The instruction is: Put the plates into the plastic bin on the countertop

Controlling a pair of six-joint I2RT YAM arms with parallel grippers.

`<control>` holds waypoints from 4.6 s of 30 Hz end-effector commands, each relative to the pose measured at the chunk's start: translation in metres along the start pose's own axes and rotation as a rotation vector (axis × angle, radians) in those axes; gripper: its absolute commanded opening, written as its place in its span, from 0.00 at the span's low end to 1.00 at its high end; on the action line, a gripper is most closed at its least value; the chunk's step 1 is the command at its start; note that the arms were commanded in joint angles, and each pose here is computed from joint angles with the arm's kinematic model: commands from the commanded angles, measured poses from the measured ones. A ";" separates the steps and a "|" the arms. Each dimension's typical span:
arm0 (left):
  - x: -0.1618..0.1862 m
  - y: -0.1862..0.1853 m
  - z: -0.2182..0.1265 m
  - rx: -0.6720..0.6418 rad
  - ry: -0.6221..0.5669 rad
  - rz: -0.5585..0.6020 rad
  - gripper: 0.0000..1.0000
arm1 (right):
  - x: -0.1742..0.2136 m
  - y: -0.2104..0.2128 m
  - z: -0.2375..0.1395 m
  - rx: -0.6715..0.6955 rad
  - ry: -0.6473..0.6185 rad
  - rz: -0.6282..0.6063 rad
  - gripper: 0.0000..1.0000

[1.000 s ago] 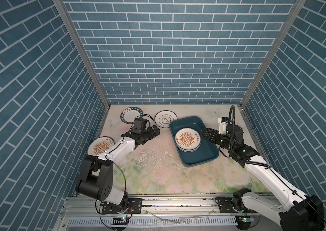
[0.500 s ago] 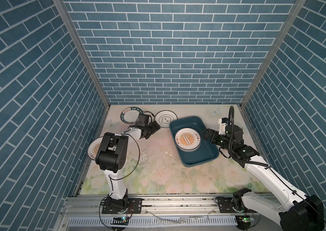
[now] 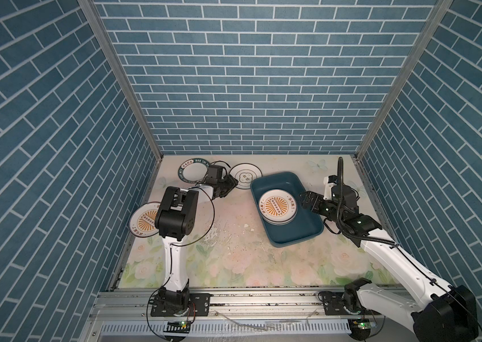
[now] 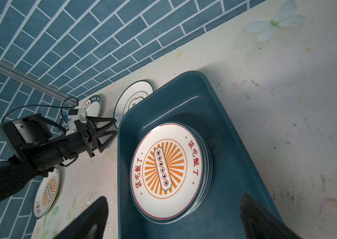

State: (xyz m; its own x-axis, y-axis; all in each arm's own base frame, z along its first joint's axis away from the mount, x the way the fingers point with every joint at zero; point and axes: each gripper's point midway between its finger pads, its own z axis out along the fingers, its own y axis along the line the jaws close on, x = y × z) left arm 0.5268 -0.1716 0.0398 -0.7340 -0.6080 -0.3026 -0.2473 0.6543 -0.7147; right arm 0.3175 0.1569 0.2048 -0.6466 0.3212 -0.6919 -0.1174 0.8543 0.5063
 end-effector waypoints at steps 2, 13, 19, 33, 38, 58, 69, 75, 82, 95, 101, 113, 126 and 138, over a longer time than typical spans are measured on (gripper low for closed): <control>0.010 0.035 0.021 -0.057 0.040 -0.057 0.45 | -0.002 -0.003 0.000 0.029 -0.007 0.007 0.99; 0.007 0.041 0.027 -0.049 0.018 -0.092 0.15 | -0.002 -0.007 0.001 0.050 -0.009 0.024 0.99; 0.001 0.029 0.020 -0.008 -0.003 -0.099 0.05 | -0.003 -0.007 -0.002 0.048 -0.021 0.033 0.99; -0.033 0.024 -0.018 0.019 -0.131 -0.130 0.01 | -0.002 -0.011 -0.011 0.052 -0.046 0.049 0.99; -0.042 0.031 -0.029 0.018 -0.157 -0.139 0.01 | -0.003 -0.011 -0.007 0.056 -0.039 0.046 0.99; -0.069 0.001 -0.136 0.087 -0.305 -0.092 0.00 | -0.004 0.000 0.005 0.004 -0.020 0.057 0.99; -0.044 -0.031 -0.221 0.132 -0.345 -0.023 0.00 | 0.001 0.006 -0.012 -0.056 -0.033 0.093 0.99; -0.026 -0.042 -0.259 0.155 -0.341 0.015 0.00 | 0.001 0.008 -0.024 -0.078 -0.053 0.107 0.99; -0.002 -0.050 -0.280 0.212 -0.314 0.039 0.00 | 0.005 0.013 -0.034 -0.121 -0.057 0.129 0.97; 0.039 -0.101 -0.254 0.315 -0.165 0.161 0.00 | 0.004 -0.003 -0.060 -0.055 -0.102 0.144 0.98; 0.058 -0.127 -0.243 0.364 -0.110 0.202 0.00 | 0.001 -0.008 -0.071 -0.040 -0.139 0.151 0.99; 0.110 -0.164 -0.216 0.453 0.046 0.240 0.00 | 0.005 -0.008 -0.057 -0.067 -0.081 0.182 0.98; 0.157 -0.183 -0.201 0.497 0.154 0.248 0.00 | 0.014 0.028 -0.015 -0.264 0.076 0.220 0.86; 0.161 -0.187 -0.198 0.501 0.160 0.250 0.00 | 0.021 0.029 -0.006 -0.283 0.112 0.245 0.40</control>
State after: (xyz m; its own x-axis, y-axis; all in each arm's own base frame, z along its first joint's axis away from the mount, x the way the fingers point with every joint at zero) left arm 0.3235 -0.2936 0.2181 -0.8554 -0.3479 -0.3837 0.1729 0.5066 -0.8447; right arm 0.2948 0.1836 0.1981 -0.7652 0.4360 -0.4738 -0.1170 0.6294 0.7682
